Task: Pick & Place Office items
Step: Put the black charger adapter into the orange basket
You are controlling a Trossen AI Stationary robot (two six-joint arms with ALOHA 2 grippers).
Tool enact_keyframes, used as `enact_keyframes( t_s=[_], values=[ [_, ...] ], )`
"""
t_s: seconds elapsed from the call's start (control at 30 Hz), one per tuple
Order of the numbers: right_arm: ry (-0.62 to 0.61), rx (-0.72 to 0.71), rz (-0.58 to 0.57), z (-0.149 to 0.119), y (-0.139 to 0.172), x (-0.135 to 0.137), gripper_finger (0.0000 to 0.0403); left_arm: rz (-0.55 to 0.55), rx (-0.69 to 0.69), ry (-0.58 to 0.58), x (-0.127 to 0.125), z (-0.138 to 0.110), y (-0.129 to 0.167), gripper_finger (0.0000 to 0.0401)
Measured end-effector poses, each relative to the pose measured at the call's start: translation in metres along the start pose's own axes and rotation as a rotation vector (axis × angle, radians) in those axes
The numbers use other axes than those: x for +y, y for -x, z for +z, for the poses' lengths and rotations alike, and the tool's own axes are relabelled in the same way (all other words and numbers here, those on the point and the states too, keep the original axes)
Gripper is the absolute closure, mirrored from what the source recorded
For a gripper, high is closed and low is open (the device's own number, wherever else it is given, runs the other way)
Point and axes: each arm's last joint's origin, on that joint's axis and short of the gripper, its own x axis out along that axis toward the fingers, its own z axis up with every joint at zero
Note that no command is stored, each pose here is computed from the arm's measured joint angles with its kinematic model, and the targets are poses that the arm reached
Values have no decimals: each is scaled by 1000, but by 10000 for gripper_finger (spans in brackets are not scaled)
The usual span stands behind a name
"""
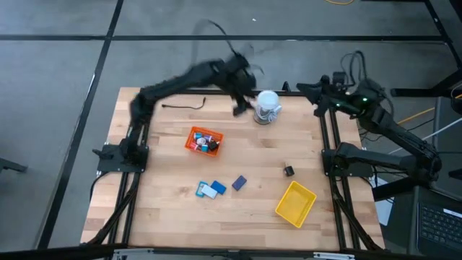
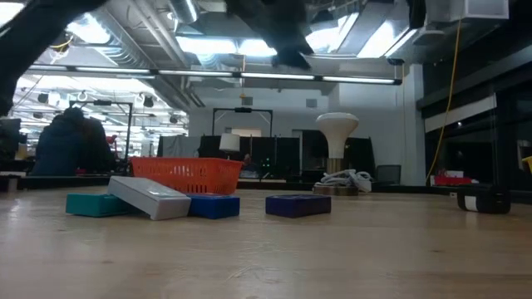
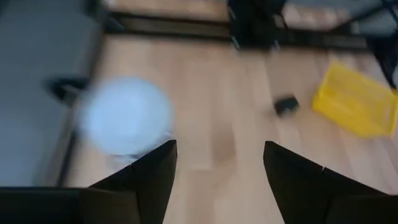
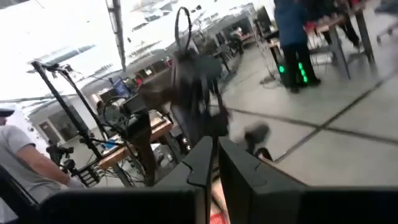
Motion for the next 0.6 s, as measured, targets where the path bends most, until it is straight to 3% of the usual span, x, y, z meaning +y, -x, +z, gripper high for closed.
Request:
enact_keyframes(
  t_s=[0.1, 0.2, 0.3, 0.47, 0.6],
  values=[
    [-24, 111, -105, -2, -6, -2, 372, 79, -100, 20, 8, 7, 60, 166],
    [-62, 342, -241, -23, -20, -11, 372, 165, -192, 52, 11, 8, 119, 166],
    [-145, 543, -283, -51, -39, -10, 367, 241, -250, 91, 11, 3, 166, 166],
    [-204, 798, -323, -105, -70, 8, 345, 329, -304, 105, 1, -6, 216, 166],
    [-265, 974, -294, -144, -82, 29, 312, 348, -288, 87, -6, -13, 232, 166]
  ],
)
